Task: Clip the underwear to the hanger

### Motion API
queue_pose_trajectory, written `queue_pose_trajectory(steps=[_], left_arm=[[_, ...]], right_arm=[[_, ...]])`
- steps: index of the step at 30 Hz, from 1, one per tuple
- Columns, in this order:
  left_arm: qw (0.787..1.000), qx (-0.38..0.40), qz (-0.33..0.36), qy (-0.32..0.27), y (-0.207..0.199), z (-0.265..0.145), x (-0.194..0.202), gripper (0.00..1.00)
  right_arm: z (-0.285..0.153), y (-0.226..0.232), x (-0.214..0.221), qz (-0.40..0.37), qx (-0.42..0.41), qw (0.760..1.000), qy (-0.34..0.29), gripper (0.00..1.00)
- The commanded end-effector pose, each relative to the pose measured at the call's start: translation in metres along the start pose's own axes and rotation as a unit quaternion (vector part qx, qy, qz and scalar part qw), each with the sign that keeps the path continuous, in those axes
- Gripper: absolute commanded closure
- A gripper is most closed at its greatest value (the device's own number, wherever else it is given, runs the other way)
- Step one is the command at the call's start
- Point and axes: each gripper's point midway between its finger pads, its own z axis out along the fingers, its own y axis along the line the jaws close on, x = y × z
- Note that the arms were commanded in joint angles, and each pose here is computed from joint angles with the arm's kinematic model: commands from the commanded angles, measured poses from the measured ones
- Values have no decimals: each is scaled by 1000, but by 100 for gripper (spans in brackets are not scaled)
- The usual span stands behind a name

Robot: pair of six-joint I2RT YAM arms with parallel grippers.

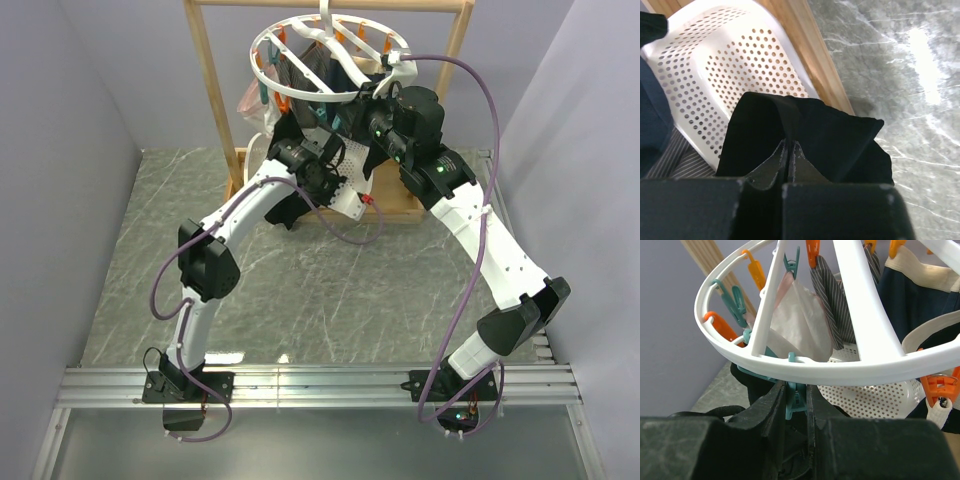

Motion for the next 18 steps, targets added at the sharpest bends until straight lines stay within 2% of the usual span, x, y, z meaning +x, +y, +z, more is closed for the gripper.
queue_pose_trajectory(steps=[1, 9, 13, 18], left_arm=[[999, -27, 12, -25, 5, -39, -12, 100], [991, -77, 12, -110, -11, -87, -35, 100], [976, -162, -3, -145, 0, -114, -40, 100], [955, -237, -58, -170, 10, -138, -33, 100]], right_arm=[[-9, 8, -17, -5, -9, 1000, -25, 100], [-10, 7, -19, -3, -6, 1000, -29, 100], [-11, 5, -18, 0, -5, 1000, -26, 100], [-13, 3, -16, 12, -13, 1000, -20, 100]])
